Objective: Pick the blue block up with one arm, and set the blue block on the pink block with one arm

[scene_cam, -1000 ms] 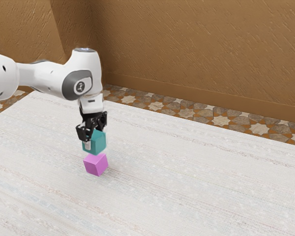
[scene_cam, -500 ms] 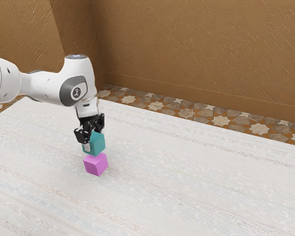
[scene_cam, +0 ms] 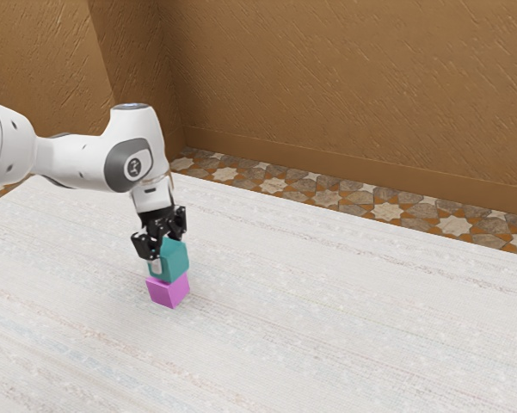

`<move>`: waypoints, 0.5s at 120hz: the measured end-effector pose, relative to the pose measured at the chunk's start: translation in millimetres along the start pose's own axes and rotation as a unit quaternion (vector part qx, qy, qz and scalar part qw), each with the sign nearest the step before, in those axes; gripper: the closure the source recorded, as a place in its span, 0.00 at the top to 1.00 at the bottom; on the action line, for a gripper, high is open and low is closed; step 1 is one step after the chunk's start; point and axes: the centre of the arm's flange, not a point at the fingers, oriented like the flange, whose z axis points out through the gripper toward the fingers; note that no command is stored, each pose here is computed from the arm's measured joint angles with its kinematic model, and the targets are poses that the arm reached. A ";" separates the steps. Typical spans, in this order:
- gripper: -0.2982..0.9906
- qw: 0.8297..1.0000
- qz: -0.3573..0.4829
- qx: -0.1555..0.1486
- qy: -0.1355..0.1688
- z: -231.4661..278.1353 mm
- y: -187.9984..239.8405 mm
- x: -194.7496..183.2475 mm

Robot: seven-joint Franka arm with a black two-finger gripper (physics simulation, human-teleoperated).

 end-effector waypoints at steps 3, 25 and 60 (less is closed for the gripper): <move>0.51 1.000 0.000 0.000 0.001 0.1 0.1 -1.4; 0.60 1.000 0.007 -0.004 0.003 2.7 0.6 -5.9; 0.73 1.000 0.018 -0.007 0.004 3.5 1.4 -8.5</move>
